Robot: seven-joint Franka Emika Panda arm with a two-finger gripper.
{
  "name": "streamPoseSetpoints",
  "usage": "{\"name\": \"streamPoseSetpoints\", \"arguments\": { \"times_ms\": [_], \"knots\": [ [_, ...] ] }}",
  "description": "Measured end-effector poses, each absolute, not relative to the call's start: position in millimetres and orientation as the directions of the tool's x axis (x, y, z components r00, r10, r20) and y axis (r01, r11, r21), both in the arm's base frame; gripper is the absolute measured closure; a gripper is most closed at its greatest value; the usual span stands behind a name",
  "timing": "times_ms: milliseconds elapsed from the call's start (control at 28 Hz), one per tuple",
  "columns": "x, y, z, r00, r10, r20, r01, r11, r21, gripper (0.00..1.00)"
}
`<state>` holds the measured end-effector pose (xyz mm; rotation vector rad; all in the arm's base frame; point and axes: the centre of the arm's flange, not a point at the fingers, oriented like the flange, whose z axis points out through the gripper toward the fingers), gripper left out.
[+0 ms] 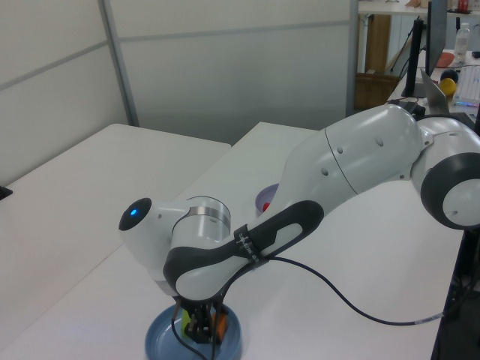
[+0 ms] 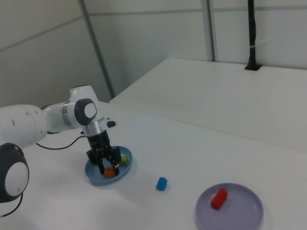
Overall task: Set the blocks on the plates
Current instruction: 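Carry the orange block onto the light blue plate and release, then lower the gripper onto the blue block and close on it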
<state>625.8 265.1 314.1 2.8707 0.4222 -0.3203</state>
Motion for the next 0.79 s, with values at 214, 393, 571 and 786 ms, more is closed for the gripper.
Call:
{"name": "streamPoseSetpoints", "arguments": {
  "times_ms": [214, 393, 571, 786],
  "knots": [
    [632.4, 256.6, 331.9, 0.941, 0.256, -0.220, 0.297, -0.939, 0.174, 0.09],
    [643.6, 226.6, 362.9, 0.955, 0.231, -0.185, 0.258, -0.957, 0.136, 0.00],
    [660.1, 155.1, 384.0, 0.970, 0.160, -0.181, 0.184, -0.975, 0.122, 0.00],
    [673.9, 60.1, 381.1, 0.976, 0.090, -0.197, 0.112, -0.988, 0.103, 0.00]
  ]
}}
